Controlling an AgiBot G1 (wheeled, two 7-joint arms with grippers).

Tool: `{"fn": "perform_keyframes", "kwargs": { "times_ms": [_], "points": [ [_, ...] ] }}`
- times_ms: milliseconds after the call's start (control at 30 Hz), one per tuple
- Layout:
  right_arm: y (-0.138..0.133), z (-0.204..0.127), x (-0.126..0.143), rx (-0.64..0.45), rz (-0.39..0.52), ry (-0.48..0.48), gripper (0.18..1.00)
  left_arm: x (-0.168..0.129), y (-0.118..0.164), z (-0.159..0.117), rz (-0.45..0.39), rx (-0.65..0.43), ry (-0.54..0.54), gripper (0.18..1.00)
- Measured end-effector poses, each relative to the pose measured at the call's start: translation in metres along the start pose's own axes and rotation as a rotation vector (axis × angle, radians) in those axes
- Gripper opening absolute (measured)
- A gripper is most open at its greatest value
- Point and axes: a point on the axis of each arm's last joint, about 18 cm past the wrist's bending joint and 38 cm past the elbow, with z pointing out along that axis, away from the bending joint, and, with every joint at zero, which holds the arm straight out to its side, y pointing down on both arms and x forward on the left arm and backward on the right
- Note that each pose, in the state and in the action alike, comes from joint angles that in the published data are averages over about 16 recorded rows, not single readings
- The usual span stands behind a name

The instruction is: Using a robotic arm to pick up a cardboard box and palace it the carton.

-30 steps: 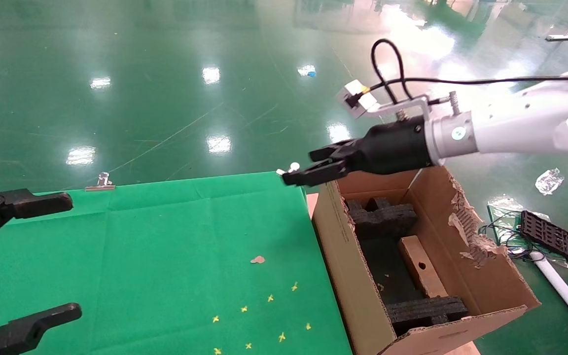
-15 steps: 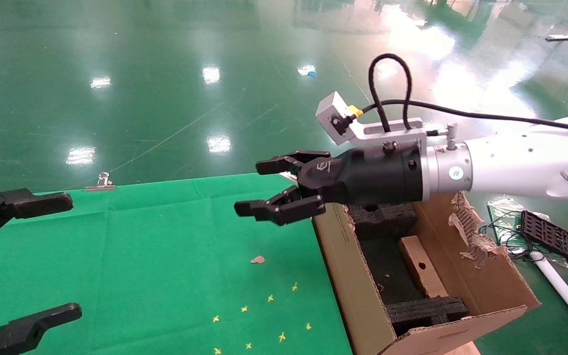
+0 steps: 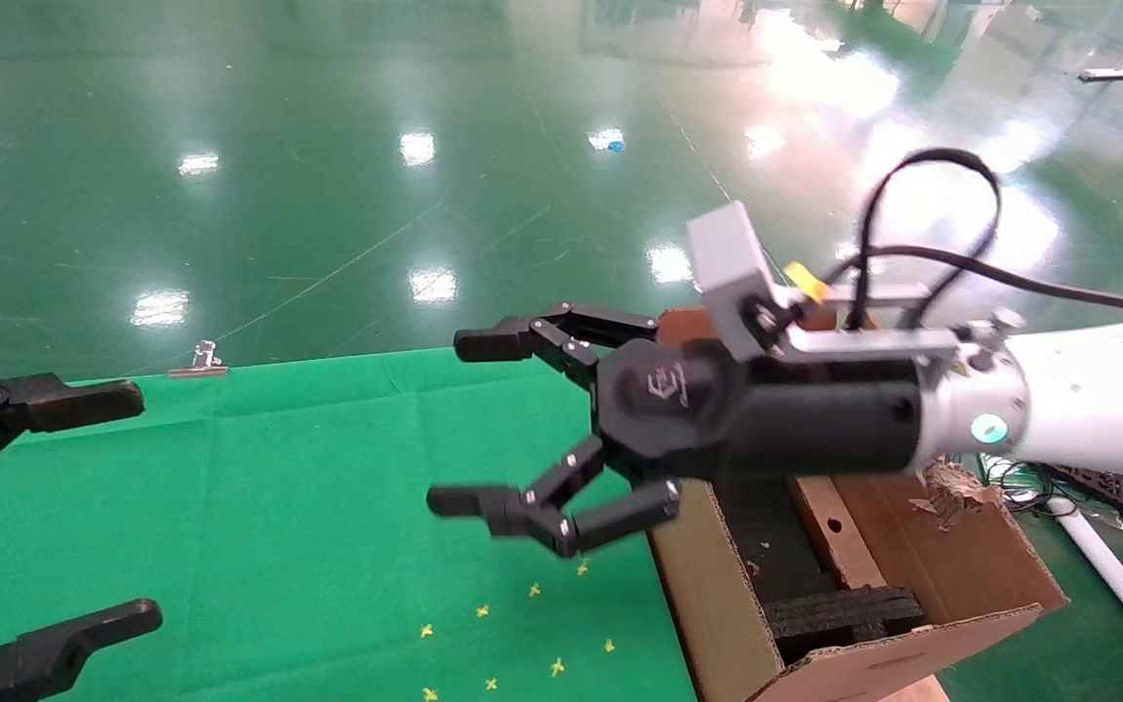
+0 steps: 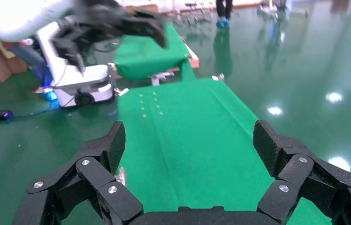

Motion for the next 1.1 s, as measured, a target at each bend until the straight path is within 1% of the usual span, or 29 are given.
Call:
{"fn": "perform_keyframes", "kwargs": {
  "times_ms": [200, 367, 533, 1100],
  "points": [
    [-0.008, -0.006, -0.024, 0.048, -0.084, -0.036, 1.0, 0.0, 0.0, 0.0, 0.0, 0.0, 0.0, 1.001],
    [-0.012, -0.009, -0.035, 0.067, -0.121, -0.051, 1.0, 0.0, 0.0, 0.0, 0.0, 0.0, 0.0, 1.001],
    [-0.013, -0.01, -0.038, 0.072, -0.13, -0.055, 1.0, 0.0, 0.0, 0.0, 0.0, 0.0, -0.001, 1.001],
    [-0.011, -0.008, -0.032, 0.06, -0.111, -0.046, 1.0, 0.0, 0.0, 0.0, 0.0, 0.0, -0.001, 1.001]
  ]
}}
